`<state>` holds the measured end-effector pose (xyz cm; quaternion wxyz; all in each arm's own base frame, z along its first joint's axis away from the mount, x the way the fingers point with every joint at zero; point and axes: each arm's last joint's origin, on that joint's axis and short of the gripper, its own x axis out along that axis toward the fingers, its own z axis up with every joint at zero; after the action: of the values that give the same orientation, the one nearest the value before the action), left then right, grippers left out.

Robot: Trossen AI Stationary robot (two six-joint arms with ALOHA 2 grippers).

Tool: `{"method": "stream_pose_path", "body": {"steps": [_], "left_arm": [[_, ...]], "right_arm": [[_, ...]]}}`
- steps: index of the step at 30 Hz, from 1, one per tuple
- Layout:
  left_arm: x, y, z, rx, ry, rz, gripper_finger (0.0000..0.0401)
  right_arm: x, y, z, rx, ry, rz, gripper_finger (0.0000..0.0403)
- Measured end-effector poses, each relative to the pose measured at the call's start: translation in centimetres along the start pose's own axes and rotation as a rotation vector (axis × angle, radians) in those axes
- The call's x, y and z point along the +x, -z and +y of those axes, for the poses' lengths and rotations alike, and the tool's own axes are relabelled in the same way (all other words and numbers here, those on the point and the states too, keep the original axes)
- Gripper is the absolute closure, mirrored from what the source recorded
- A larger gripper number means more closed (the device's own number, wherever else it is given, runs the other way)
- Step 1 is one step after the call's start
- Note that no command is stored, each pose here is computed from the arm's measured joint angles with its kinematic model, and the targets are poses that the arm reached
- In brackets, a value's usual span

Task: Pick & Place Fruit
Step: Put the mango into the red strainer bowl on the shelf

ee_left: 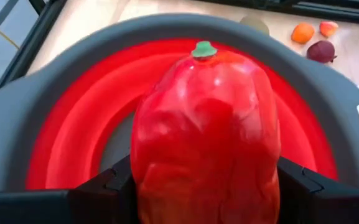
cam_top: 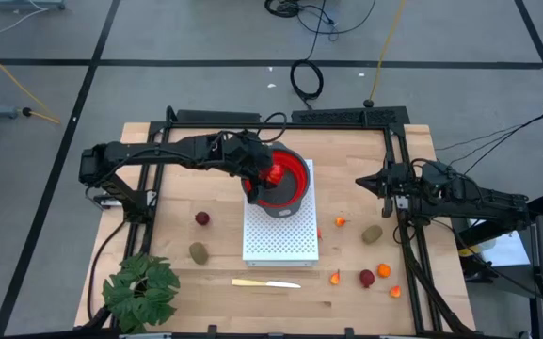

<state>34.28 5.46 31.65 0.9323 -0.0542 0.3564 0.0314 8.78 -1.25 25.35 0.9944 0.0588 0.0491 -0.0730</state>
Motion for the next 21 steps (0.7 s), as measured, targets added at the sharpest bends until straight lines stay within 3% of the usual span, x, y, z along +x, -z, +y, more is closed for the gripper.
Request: {"method": "stream_pose_path", "body": {"steps": [21], "left_arm": [[-0.01, 0.01, 0.00, -0.021, 0.001, 0.001, 0.0167]], "right_arm": [[0.00, 0.00, 0.00, 0.000, 0.000, 0.000, 0.0399]]}}
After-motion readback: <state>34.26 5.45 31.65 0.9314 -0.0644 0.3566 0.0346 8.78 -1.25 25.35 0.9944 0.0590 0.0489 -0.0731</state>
